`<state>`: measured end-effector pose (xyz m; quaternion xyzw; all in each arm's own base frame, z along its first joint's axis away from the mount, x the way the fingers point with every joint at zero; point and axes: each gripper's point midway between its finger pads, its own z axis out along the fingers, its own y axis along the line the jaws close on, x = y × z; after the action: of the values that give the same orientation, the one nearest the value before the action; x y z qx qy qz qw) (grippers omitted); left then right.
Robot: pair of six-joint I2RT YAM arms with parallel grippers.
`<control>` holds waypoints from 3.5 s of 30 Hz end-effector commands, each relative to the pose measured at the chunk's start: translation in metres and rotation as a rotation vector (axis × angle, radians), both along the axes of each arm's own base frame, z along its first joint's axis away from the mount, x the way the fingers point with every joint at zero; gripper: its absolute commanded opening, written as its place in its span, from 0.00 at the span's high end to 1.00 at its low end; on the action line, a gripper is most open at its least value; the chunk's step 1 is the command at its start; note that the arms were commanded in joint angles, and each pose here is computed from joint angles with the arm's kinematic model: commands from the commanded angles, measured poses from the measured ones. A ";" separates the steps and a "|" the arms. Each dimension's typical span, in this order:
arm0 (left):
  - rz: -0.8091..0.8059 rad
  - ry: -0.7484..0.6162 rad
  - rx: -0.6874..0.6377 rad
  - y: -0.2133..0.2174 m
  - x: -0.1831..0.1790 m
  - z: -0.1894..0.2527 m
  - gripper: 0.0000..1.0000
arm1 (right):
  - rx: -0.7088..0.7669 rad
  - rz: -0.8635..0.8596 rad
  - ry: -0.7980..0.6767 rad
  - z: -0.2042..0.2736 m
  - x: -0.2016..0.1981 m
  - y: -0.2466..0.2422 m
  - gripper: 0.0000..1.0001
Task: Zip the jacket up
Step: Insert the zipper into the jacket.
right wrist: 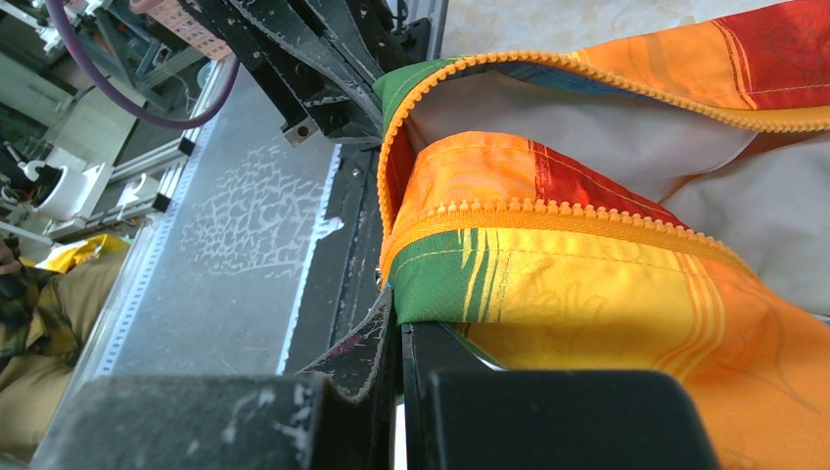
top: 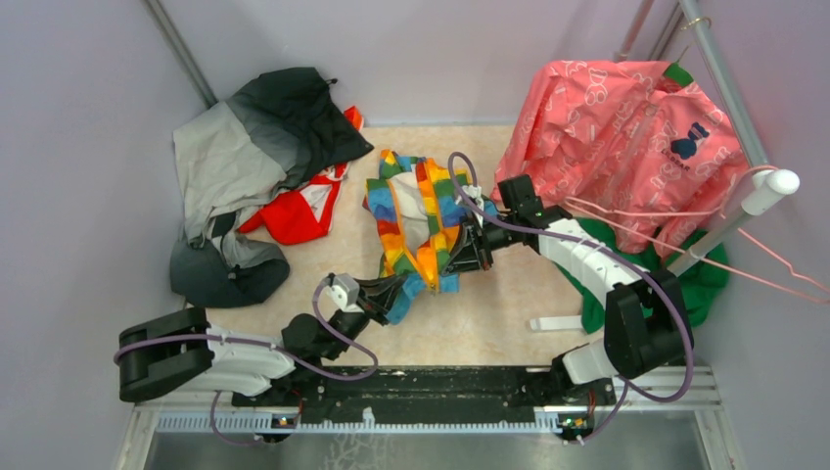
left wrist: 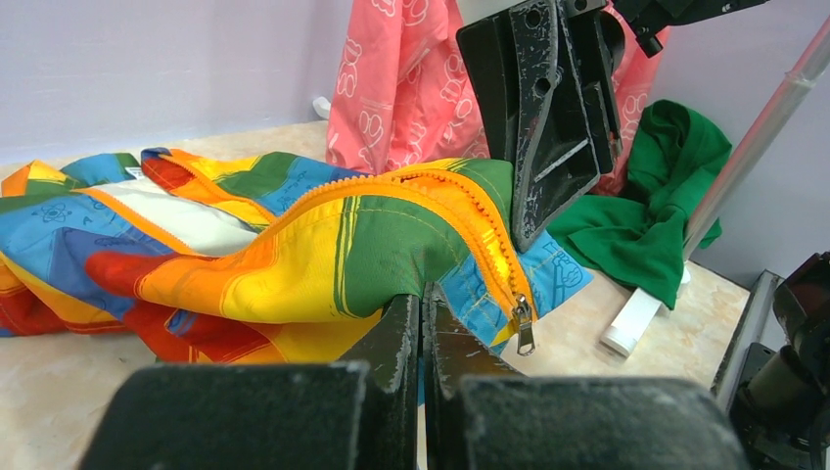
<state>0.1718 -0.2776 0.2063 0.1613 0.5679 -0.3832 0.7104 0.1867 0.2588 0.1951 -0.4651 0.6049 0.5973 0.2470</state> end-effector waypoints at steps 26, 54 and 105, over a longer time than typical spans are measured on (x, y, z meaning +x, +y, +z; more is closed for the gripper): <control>0.016 0.017 -0.074 0.004 0.000 0.014 1.00 | 0.060 0.029 -0.021 0.014 -0.003 0.001 1.00; 0.027 0.052 -0.113 0.006 0.003 0.015 1.00 | 0.040 0.002 -0.018 0.009 0.001 0.002 1.00; -0.053 0.259 -0.322 0.024 -0.012 0.047 1.00 | 0.154 0.091 0.047 0.050 -0.005 -0.004 1.00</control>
<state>0.1674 -0.2389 0.2668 -0.0015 0.5557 -0.4815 0.6778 0.1793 0.2558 0.2063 -0.4596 0.5865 0.6229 0.2383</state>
